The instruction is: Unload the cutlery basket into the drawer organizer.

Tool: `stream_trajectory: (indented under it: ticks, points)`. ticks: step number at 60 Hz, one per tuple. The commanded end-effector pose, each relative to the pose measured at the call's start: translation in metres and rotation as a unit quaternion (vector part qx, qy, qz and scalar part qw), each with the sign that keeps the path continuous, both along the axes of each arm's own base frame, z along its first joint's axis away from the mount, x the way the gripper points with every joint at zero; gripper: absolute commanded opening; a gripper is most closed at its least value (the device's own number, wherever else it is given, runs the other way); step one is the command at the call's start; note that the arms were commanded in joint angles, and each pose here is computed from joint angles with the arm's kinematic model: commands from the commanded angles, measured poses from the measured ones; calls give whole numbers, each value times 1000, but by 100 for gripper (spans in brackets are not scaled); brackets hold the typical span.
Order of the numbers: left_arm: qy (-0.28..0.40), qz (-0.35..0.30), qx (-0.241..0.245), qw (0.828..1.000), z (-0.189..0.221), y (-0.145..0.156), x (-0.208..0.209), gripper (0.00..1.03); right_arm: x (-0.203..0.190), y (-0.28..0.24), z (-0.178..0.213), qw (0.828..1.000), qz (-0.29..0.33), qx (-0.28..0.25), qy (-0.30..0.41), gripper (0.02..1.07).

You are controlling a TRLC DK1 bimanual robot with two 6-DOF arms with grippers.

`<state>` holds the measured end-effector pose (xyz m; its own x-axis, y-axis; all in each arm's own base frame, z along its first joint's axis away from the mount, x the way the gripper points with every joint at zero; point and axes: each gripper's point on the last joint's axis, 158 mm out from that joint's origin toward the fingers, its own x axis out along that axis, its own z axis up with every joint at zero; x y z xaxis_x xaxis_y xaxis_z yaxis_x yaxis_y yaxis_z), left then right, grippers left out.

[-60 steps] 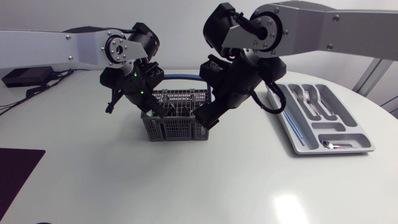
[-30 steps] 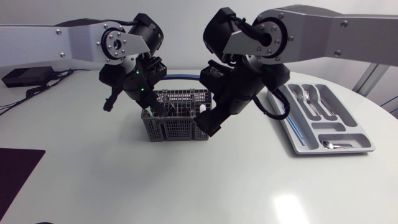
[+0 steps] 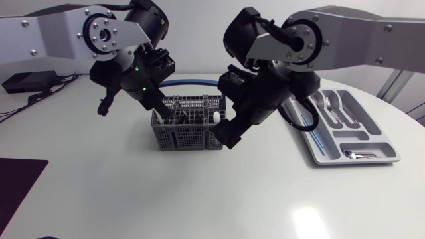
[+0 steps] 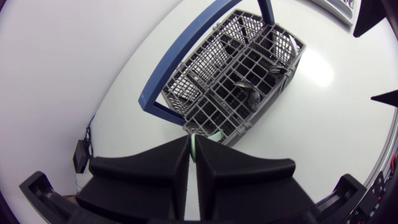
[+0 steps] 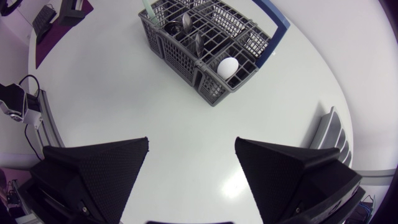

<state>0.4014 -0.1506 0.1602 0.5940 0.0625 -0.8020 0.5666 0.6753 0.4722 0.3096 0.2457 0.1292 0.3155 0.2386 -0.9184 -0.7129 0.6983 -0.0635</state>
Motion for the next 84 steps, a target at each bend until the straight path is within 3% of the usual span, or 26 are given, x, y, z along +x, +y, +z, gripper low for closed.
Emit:
stream_trajectory:
  ticks: [1, 20, 50, 68, 84]
  points:
    - [0, -23, 17, 1000, 1, 2, -11, 6, -8, 0, -1, 1000, 12, -3, -4, 102]
    - [-5, -59, 40, 997, 6, 8, -27, 6, -20, 2, 0, 999, 35, 1, -15, 102]
    - [-104, -99, 26, 989, 50, 5, -27, 6, -37, 8, 12, 994, 88, 28, -63, 102]
    - [-135, -74, -32, 987, 79, 3, -42, 6, -54, 12, 28, 986, 115, 62, -102, 102]
    - [-67, -56, -154, 984, 81, -39, -77, 4, -60, 12, 49, 977, 123, 95, -144, 102]
